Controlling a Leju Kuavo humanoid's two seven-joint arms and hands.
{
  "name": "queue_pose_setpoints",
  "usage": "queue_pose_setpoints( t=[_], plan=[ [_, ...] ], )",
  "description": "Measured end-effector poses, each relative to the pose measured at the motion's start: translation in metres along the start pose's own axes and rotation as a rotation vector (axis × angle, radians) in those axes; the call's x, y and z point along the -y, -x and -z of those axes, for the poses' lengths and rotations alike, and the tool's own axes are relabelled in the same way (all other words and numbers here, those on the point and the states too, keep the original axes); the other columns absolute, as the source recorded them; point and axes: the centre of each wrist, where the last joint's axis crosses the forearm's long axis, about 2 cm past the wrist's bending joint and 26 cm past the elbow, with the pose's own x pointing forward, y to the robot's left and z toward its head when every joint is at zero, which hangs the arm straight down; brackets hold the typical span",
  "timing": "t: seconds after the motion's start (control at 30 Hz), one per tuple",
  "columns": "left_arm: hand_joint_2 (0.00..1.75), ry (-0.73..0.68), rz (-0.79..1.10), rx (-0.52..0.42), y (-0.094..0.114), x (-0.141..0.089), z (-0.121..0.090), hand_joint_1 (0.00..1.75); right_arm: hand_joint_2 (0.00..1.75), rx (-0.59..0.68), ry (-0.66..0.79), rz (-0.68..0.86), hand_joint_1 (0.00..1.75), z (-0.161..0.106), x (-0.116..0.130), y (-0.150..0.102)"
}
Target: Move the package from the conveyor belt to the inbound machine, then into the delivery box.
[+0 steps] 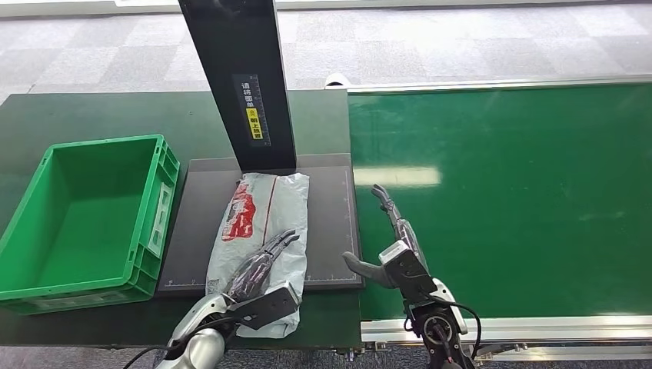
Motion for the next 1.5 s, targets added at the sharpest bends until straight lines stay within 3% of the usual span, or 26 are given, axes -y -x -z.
queue_pose_setpoints(
  t=[0.13, 0.17, 0.27, 0.3, 0.33, 0.57, 0.83, 1.17, 1.5],
  plan=[
    [1.75, 0.017, 0.027, -0.025, 0.004, 0.003, 0.002, 0.00, 1.75, -0.009, 0.003, 0.001, 0.00, -0.001, -0.001, 0.000],
    [1.75, 0.017, 0.041, -0.031, 0.005, 0.003, 0.002, 0.10, 1.75, -0.013, 0.003, 0.001, 0.00, -0.002, -0.001, 0.000],
    [1.75, 0.014, 0.081, -0.034, 0.007, 0.005, 0.002, 1.27, 1.75, -0.025, -0.002, 0.001, 0.00, -0.002, -0.002, 0.000],
    [1.75, 0.010, 0.096, -0.028, 0.007, 0.006, 0.002, 1.58, 1.75, -0.035, -0.004, 0.002, 0.00, -0.002, -0.002, 0.000],
    [1.75, 0.000, 0.114, -0.020, 0.008, 0.007, 0.002, 1.62, 1.75, -0.054, -0.006, 0.003, 0.00, -0.002, -0.002, 0.000],
    [1.75, -0.083, 0.214, 0.018, 0.008, 0.012, 0.001, 1.71, 1.75, -0.248, 0.055, 0.051, 0.00, -0.010, 0.004, 0.011],
    [1.75, -0.145, 0.230, 0.040, 0.004, 0.015, 0.000, 1.71, 1.75, -0.375, 0.049, 0.077, 0.00, -0.018, 0.004, 0.025],
    [1.75, -0.186, 0.166, 0.080, 0.001, 0.017, -0.002, 1.75, 1.75, -0.358, -0.025, 0.102, 0.00, -0.015, -0.003, 0.031],
    [1.75, -0.553, 0.119, 0.244, -0.018, -0.008, 0.002, 1.75, 1.75, -0.317, -0.056, 0.127, 0.00, -0.007, -0.010, 0.031]
  ],
)
